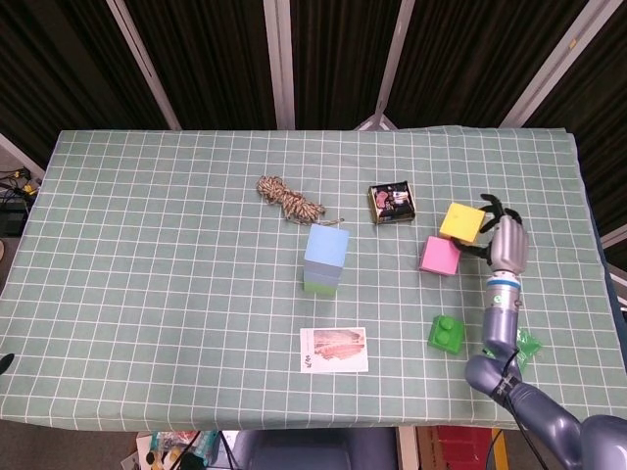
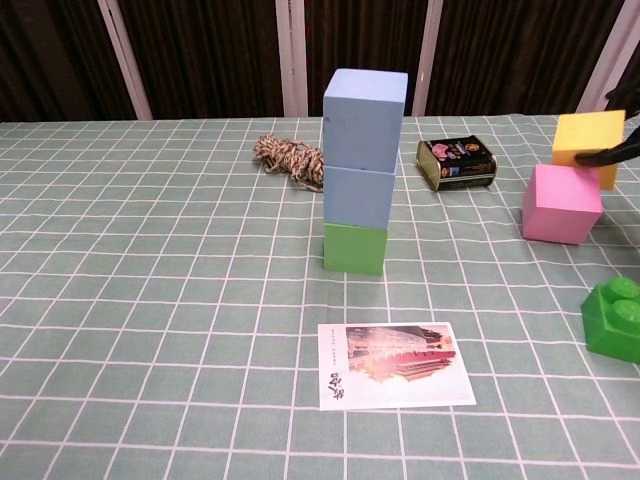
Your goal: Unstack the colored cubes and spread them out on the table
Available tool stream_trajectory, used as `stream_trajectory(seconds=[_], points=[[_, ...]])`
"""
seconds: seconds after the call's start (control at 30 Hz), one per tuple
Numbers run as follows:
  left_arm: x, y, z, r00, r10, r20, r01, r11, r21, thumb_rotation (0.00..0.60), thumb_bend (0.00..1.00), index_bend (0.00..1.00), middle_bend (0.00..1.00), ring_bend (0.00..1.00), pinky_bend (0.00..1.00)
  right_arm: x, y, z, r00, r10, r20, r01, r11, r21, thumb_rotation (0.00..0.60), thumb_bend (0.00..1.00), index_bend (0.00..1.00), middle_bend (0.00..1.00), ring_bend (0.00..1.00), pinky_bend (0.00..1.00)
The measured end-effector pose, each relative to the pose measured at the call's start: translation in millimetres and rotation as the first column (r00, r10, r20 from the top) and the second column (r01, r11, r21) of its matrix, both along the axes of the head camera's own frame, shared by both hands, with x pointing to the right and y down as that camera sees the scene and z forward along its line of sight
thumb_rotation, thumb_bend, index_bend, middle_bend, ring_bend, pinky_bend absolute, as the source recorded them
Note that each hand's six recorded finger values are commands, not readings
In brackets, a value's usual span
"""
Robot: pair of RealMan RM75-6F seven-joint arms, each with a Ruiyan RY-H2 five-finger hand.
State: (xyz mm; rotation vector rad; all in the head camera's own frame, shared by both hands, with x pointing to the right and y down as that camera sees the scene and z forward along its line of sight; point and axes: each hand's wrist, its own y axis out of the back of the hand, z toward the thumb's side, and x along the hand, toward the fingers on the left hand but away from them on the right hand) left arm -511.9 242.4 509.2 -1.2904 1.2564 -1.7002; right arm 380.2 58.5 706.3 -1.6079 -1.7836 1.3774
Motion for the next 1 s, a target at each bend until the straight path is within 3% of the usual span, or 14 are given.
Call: stream_trajectory(seconds=[0.13, 0.33, 0.63, 0.8, 1.0], points=[[1.3, 0.2, 1.7, 1.0, 0.004, 0.003, -0.004, 1.0, -0.006, 0.6, 0.17, 0.24, 0.07, 0.0, 0.0, 26.3, -1.5, -7.5, 0.997, 0.044, -0.067, -0.041, 0.998, 0.04, 0.6, 0.13, 0.24, 0.51, 0.52, 0.16], [3.7, 1.7, 2.1, 1.0, 0.016, -0.002, -0.016, 1.0, -0.014, 0.6, 0.17, 0.24, 0.08, 0.0, 0.0, 53.1, -6.3, -11.9, 0.988, 0.131, -0.084, -0.124, 0.989, 0.084, 0.6, 0.13, 0.25, 0.51, 0.52, 0.16], [0.5, 0.3, 0.1, 1.0, 0.002, 0.0, -0.002, 1.0, -0.003, 0.6, 0.17, 0.24, 0.08, 0.0, 0.0, 69.1, -8.2, -4.9, 0.983, 0.168, -0.076, -0.164, 0.985, 0.056, 0.6, 0.13, 0.25, 0.5, 0.52, 0.16], [0.8, 0.6, 0.0, 1.0, 0.005, 0.0, -0.005, 1.0, -0.002, 0.6, 0.17, 0.24, 0.08, 0.0, 0.0, 66.4, -5.8, 5.1, 0.988, 0.146, -0.045, -0.146, 0.989, 0.01, 0.6, 0.13, 0.24, 0.34, 0.37, 0.1], [-0.5, 0.0, -0.6, 1.0, 0.002, -0.001, -0.002, 1.0, -0.002, 0.6, 0.17, 0.24, 0.08, 0.0, 0.0, 58.6, -1.5, 17.1, 0.997, 0.071, -0.016, -0.072, 0.996, -0.056, 0.6, 0.13, 0.13, 0.05, 0.07, 0.0]])
